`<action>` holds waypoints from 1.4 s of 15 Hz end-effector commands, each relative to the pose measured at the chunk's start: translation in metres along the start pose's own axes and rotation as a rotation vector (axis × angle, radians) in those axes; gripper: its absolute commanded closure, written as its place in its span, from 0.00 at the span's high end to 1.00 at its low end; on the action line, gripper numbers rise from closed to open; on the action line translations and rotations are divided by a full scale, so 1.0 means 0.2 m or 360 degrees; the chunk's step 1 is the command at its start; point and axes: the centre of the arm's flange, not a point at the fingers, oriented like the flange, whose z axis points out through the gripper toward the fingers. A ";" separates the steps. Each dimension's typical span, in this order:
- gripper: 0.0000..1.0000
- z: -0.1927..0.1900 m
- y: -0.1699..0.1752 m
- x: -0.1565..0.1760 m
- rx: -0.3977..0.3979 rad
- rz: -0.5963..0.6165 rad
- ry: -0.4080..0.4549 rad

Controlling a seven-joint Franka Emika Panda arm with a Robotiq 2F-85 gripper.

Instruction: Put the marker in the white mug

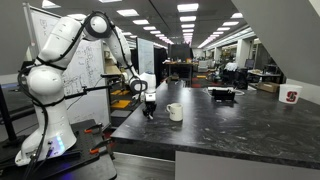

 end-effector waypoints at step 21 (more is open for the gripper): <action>0.04 -1.06 -0.50 0.47 -0.0325 -0.0359 0.1056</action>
